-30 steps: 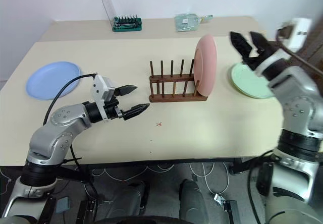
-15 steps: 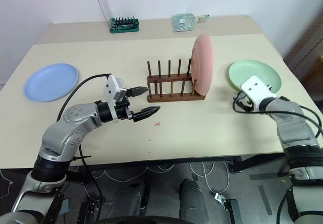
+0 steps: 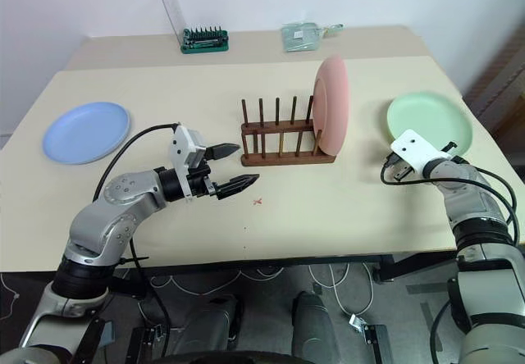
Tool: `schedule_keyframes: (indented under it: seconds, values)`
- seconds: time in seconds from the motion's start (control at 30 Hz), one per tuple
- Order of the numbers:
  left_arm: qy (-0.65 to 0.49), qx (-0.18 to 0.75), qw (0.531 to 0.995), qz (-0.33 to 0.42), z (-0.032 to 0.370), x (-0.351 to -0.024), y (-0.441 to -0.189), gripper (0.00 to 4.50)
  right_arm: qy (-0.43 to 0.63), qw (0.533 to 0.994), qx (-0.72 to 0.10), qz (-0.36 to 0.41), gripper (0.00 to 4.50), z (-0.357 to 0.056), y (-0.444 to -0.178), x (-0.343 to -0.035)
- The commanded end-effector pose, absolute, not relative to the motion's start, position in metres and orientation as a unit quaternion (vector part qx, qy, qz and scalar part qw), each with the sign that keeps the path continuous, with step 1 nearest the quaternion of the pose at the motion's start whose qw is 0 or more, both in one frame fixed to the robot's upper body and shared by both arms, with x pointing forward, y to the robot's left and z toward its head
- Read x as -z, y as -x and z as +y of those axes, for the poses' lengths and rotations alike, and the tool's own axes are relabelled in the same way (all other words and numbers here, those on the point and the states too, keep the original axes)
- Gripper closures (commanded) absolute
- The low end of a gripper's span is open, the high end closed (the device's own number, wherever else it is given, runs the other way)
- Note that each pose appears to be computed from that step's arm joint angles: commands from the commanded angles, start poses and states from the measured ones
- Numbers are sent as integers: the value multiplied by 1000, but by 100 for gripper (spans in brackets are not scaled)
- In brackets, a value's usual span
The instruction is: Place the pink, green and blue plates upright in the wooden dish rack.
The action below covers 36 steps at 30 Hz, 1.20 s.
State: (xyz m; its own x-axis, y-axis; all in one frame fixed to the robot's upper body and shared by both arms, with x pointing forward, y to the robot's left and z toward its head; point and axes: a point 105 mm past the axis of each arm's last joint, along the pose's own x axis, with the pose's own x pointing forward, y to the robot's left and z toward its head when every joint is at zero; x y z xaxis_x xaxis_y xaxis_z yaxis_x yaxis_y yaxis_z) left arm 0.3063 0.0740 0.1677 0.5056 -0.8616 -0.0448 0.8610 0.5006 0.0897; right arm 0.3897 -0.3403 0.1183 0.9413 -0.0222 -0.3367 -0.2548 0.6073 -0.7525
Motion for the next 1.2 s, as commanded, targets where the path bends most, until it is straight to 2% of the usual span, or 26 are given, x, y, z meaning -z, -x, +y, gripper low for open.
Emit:
schedule_keyframes:
  seconds: [0.03, 0.13, 0.27, 0.33, 0.4, 0.57, 0.63, 0.7, 0.77, 0.83, 0.93, 1.2]
  values:
    - [-63, 501, 863, -23, 74, -177, -303, 0, 450, 891, -18, 49, 446, -336, -397, -177]
    - [-62, 503, 862, -22, 73, -176, -303, 0, 406, 911, 1, -69, 446, -316, -396, -242]
    - [-60, 507, 860, -20, 70, -174, -304, 0, 249, 939, -59, -231, 446, -271, -375, -326]
    - [-60, 507, 859, -19, 70, -174, -305, 0, 175, 935, -107, -290, 446, -252, -358, -362]
    - [-58, 509, 859, -19, 69, -173, -305, 0, 102, 916, -218, -322, 446, -215, -337, -381]
    - [-56, 507, 860, -19, 69, -172, -305, 0, -4, 835, -460, -303, 446, -136, -282, -379]
    - [-55, 506, 861, -19, 69, -172, -305, 0, -24, 819, -496, -287, 446, -126, -272, -375]
    - [-55, 505, 861, -19, 70, -171, -305, 0, -43, 814, -509, -278, 446, -122, -269, -373]
    - [-55, 501, 864, -19, 72, -171, -305, 0, -117, 819, -514, -228, 446, -107, -284, -353]
    - [-55, 498, 865, -19, 73, -170, -304, 0, -148, 833, -501, -182, 446, -98, -298, -334]
    - [-54, 496, 866, -19, 73, -170, -304, 0, -175, 857, -465, -136, 446, -102, -317, -315]
    - [-56, 495, 867, -19, 75, -170, -303, 0, -238, 877, -412, -67, 446, -112, -343, -291]
